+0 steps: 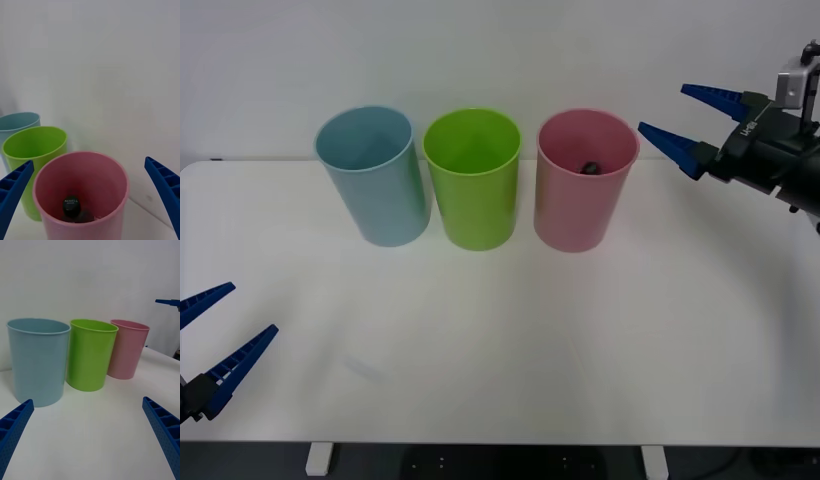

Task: Grasp the object on the table and drop it into the matching bin: aluminum can to the light blue bin, PET bottle to the pink bin.

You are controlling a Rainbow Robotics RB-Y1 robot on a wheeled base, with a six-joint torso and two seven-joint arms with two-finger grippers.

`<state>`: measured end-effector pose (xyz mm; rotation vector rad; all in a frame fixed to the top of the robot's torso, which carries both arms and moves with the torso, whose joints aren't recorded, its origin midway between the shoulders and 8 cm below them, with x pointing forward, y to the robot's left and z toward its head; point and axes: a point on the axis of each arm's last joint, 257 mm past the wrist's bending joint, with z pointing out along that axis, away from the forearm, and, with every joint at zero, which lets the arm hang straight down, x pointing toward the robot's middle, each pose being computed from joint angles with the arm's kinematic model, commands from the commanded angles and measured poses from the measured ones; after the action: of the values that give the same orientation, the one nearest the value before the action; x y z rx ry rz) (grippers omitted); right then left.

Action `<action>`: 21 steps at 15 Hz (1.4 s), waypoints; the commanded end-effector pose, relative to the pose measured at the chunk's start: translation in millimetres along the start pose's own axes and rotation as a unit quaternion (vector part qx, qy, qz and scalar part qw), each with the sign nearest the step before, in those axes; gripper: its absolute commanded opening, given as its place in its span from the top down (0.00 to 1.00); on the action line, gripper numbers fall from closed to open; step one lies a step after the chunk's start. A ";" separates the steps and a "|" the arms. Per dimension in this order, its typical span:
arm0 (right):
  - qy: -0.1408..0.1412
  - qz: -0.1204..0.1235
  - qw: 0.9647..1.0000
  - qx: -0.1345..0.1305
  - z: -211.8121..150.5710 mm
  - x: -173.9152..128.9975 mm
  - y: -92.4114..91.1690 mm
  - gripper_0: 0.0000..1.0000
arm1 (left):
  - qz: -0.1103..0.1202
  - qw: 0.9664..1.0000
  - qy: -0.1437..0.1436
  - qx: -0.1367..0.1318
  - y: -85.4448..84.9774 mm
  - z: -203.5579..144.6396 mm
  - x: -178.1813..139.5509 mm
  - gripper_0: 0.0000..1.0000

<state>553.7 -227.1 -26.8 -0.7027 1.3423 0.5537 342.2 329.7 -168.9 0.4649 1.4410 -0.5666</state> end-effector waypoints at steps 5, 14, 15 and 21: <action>0.008 -0.005 1.000 0.008 -46.5 27.0 23.7 0.00 | 0.000 1.000 0.000 0.000 0.0 0.0 0.0 0.00; 0.055 -0.059 0.997 0.011 -120.0 89.7 54.5 0.00 | 0.000 1.000 0.000 0.000 0.0 0.0 0.0 0.00; 0.059 -0.050 0.997 0.009 -130.7 95.7 60.1 0.00 | 0.000 1.000 0.000 0.000 0.0 0.0 0.0 0.00; 0.077 -0.015 0.997 0.011 -178.6 112.7 83.0 0.00 | 0.000 1.000 0.000 0.000 0.0 0.0 0.0 0.00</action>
<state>396.9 -303.1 -160.4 -0.7656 1.4674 0.4576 342.2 329.7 -168.9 0.4649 1.4410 -0.5666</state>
